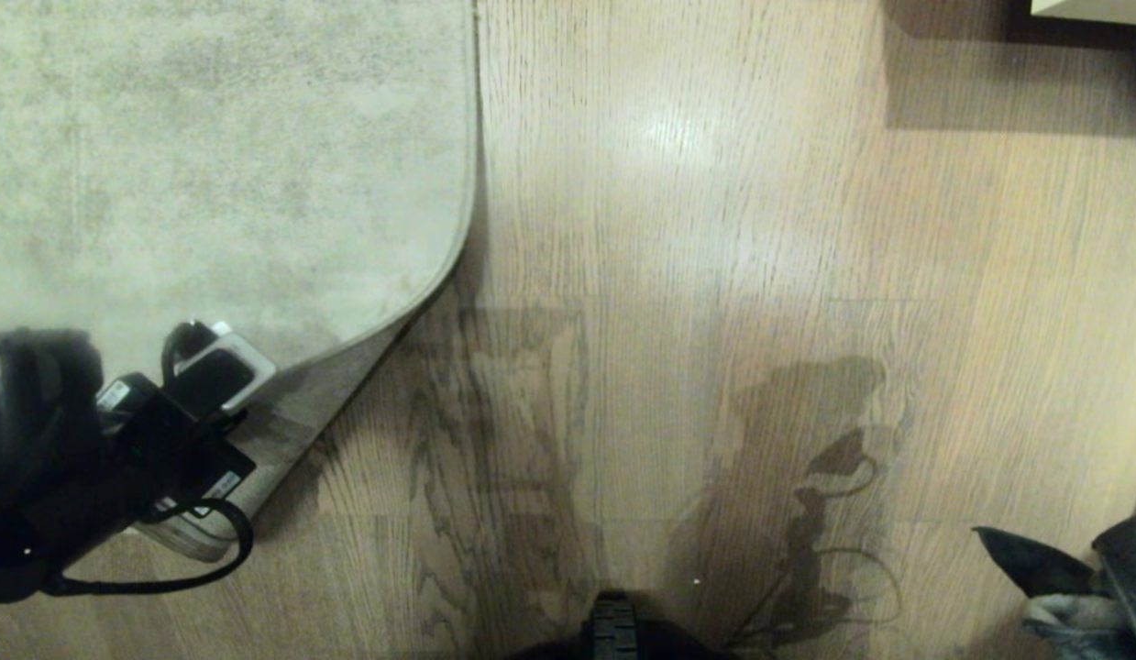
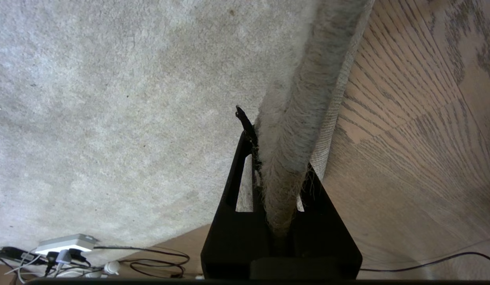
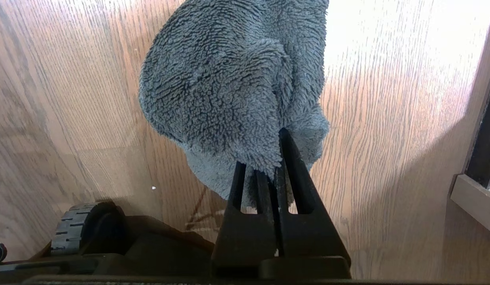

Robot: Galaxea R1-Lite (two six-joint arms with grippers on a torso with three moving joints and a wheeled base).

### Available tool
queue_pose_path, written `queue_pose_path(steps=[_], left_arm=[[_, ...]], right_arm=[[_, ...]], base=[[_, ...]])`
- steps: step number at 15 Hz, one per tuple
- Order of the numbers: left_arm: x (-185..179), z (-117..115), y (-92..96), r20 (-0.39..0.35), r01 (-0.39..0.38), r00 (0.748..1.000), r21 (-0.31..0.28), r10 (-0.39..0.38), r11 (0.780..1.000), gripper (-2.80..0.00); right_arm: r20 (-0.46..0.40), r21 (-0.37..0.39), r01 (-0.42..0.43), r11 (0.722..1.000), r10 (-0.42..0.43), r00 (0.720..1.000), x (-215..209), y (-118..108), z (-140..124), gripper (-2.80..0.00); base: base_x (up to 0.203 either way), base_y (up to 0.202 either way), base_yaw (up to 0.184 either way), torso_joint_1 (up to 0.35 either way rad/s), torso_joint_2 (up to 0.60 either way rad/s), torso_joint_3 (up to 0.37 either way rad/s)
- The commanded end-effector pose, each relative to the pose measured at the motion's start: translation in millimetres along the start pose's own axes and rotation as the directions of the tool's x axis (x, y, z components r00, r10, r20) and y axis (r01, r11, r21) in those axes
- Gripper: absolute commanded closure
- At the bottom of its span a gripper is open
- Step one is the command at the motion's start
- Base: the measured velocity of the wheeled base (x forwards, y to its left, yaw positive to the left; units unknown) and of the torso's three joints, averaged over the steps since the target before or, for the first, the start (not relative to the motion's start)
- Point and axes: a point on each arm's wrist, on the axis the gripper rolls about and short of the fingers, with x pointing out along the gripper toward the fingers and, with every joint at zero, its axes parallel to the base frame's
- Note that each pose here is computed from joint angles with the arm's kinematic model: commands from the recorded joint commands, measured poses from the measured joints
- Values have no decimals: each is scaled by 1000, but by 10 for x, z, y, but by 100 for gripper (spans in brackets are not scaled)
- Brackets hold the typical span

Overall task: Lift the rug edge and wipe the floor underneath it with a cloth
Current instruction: Lift up the carpet

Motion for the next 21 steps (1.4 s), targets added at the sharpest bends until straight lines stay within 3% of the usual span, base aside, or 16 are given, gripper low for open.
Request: queue_pose_path(steps=[1,21], left_arm=[[-19,13,-1,13,-1,1000,4,0,1000,0],[-73,-52,-38,10,15,1000,-1,-15,1000,0]], right_arm=[[1,0,0,1000,0,1000,0,0,1,0],[1,0,0,1000,0,1000,0,0,1,0]], base=[[0,0,0,0,0,0],[0,0,0,0,0,0]])
